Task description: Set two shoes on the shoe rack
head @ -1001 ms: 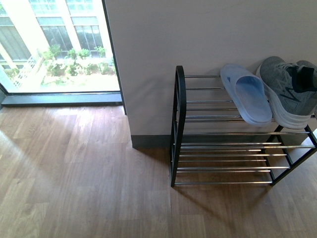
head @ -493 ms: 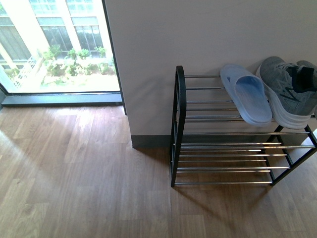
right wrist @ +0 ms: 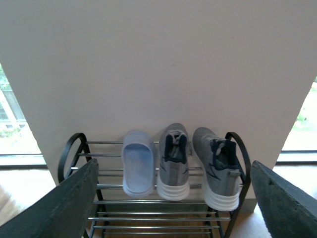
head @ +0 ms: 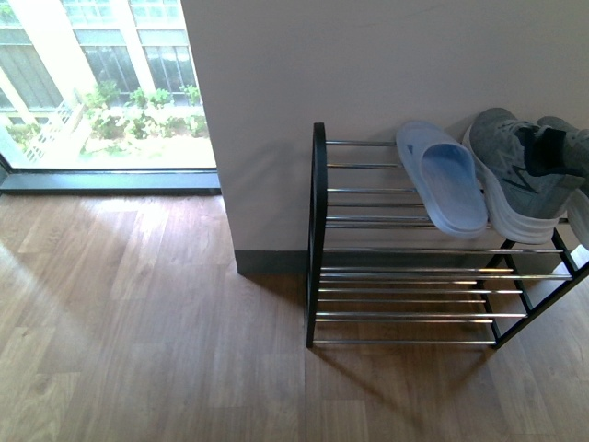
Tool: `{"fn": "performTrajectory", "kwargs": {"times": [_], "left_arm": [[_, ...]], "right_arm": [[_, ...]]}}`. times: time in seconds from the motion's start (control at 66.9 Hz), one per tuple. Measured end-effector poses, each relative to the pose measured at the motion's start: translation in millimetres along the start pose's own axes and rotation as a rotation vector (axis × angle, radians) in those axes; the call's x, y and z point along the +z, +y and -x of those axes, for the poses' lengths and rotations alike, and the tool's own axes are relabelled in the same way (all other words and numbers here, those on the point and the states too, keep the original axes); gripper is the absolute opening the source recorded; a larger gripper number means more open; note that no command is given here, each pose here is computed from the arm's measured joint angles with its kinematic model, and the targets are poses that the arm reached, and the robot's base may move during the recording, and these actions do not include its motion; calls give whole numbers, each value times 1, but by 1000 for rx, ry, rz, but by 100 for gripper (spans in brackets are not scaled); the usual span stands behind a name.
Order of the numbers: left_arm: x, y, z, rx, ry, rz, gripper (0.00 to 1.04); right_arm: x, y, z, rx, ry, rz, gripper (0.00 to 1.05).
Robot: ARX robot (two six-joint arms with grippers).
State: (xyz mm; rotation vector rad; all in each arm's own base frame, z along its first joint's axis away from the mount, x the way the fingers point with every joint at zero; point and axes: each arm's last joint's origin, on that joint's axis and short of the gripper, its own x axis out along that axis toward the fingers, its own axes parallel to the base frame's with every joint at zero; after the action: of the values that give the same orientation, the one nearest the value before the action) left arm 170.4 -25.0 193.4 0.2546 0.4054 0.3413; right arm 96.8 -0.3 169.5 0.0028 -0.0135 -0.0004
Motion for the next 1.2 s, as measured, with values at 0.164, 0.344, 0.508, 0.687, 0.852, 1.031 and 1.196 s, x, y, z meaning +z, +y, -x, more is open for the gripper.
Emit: {"fn": "performTrajectory", "kwargs": {"times": [0.164,0.344,0.508,0.687,0.852,1.031,1.196], "left_arm": [[0,0,0,-2,-1,0,2],[0,-1,0,-5,2,-2,2],[0,-1,0,-7,0,-2,2],[17,-14,-18,-79,-77,228,2],[47,-75,-89,-315,-7,397,2],[46,-140,-148,-496,129,447,2],[40,-185,-196,-548,221,510,2]], "right_arm": [[0,0,0,-3,0,0,96],[0,0,0,-4,0,0,96],[0,0,0,-6,0,0,96],[0,0,0,-5,0,0,96],[0,0,0,-2,0,0,96],[0,0,0,-2,0,0,96],[0,0,0,-2,0,0,96]]}}
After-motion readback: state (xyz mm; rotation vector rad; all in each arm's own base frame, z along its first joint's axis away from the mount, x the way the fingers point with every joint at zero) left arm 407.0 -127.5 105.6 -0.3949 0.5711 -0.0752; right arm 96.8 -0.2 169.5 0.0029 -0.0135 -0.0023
